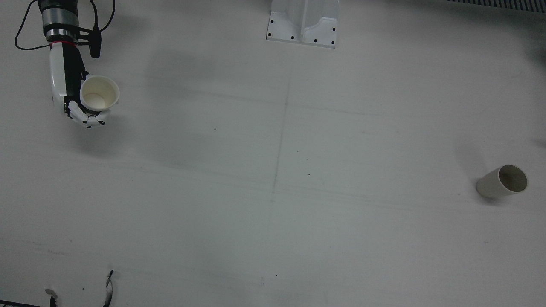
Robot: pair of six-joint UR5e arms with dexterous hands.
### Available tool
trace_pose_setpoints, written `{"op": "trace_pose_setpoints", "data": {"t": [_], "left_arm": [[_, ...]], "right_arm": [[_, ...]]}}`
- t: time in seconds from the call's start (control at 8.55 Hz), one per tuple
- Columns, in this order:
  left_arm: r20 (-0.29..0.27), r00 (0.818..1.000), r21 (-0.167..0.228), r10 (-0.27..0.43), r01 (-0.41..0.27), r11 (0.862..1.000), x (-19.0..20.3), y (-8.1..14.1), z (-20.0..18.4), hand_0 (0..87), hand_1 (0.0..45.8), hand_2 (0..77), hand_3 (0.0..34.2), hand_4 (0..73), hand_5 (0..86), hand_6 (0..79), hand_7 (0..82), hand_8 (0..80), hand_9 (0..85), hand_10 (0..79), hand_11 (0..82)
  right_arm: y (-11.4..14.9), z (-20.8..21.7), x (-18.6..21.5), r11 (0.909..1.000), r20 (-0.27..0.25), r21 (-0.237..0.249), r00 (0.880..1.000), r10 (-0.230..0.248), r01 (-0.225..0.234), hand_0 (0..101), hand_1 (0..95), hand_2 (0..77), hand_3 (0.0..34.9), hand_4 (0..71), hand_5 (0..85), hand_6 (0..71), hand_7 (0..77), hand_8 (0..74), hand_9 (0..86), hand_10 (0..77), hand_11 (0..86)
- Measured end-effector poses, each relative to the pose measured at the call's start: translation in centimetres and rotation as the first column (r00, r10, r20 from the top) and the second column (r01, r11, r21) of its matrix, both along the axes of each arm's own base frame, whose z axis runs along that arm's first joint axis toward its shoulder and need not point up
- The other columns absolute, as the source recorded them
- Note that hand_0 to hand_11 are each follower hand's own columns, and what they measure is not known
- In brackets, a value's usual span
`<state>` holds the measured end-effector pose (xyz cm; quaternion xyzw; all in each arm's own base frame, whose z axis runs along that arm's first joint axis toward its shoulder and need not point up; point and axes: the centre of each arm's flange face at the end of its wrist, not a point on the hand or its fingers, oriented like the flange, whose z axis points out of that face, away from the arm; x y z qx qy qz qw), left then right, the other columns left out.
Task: Pour water
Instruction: 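Close the right hand around the white paper cup and lift it, then bring the left hand to the other white cup and close around it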
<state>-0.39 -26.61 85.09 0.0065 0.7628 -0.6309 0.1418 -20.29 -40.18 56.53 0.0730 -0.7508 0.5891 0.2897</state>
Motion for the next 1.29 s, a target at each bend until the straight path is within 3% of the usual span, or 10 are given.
{"op": "trace_pose_setpoints", "data": {"t": [0.23,0.35,0.47,0.59,0.7,0.82,1.17,1.29], "left_arm": [[0.010,1.000,0.024,-0.005,0.004,1.000,0.3,-0.3,0.1,51.1,7.1,1.1,0.0,11.4,6.0,6.0,10.4,0.0,2.7,8.7,14.7],[0.022,1.000,0.066,-0.013,0.011,0.998,1.2,-1.3,-0.1,50.7,7.1,1.1,0.0,10.9,6.0,4.4,9.3,0.0,2.2,8.7,14.7],[0.049,0.999,0.130,-0.020,0.013,0.991,3.2,-3.2,-0.8,51.5,9.3,1.1,0.0,12.0,6.0,4.4,11.4,0.0,2.2,9.8,15.8],[0.085,0.996,0.194,-0.014,-0.003,0.981,5.7,-5.4,-1.9,52.1,9.3,1.1,0.0,12.0,6.5,5.5,10.4,0.0,2.2,9.8,15.8],[0.115,0.993,0.232,-0.001,-0.026,0.972,8.0,-7.4,-3.0,52.1,9.3,1.1,0.0,12.0,6.5,5.5,10.4,0.0,2.2,9.8,15.8],[0.144,0.989,0.240,0.020,-0.054,0.969,9.9,-9.0,-3.7,52.9,12.0,1.1,0.0,13.6,8.7,5.5,10.4,0.0,2.2,9.8,15.8],[0.224,0.970,0.199,0.095,-0.141,0.970,13.5,-11.8,-4.4,53.1,10.4,1.1,0.0,8.2,6.5,6.0,10.4,0.0,1.6,8.2,14.7],[0.234,0.967,0.189,0.103,-0.149,0.970,14.1,-12.3,-4.6,53.0,10.4,1.1,0.0,12.0,6.5,6.5,10.4,0.0,1.6,8.2,14.7]], "right_arm": [[-0.4,-1.3,1.2,0.9997,0.050,0.003,0.998,0.024,-0.024,80,24.0,44.2,0.6,20.2,57.3,51.3,59.5,54.5,55.6,52.4,50.2],[-0.5,-1.3,1.4,0.9996,0.080,-0.008,0.996,0.026,-0.025,80,24.0,44.2,0.6,20.2,57.3,51.3,59.5,54.5,55.6,53.5,50.2],[-0.6,-1.5,1.5,0.9993,0.115,-0.020,0.993,0.033,-0.031,80,24.0,44.2,0.6,25.1,57.8,51.3,59.5,54.5,55.6,57.8,49.6],[-0.7,-1.7,1.7,0.9987,0.148,-0.030,0.988,0.045,-0.041,80,24.0,44.2,0.6,25.1,57.8,51.3,59.5,54.5,55.6,57.8,49.6],[-0.7,-1.8,1.9,0.9980,0.173,-0.038,0.983,0.056,-0.050,80,14.7,48.5,0.5,28.4,57.3,60.5,57.3,63.3,53.5,57.8,49.6],[-0.7,-2.0,2.0,0.9976,0.189,-0.042,0.980,0.062,-0.055,80,14.2,48.5,0.7,28.4,57.3,61.1,57.3,63.3,53.5,57.8,49.6],[-0.7,-2.5,2.1,0.9974,0.208,-0.041,0.976,0.067,-0.059,80,13.6,49.1,0.6,29.5,56.7,61.6,57.3,63.3,53.5,57.8,49.6],[-0.7,-2.5,2.2,0.9973,0.212,-0.041,0.975,0.068,-0.061,80,13.6,49.1,0.7,29.5,56.7,61.6,57.3,63.8,53.5,57.8,49.6]]}}
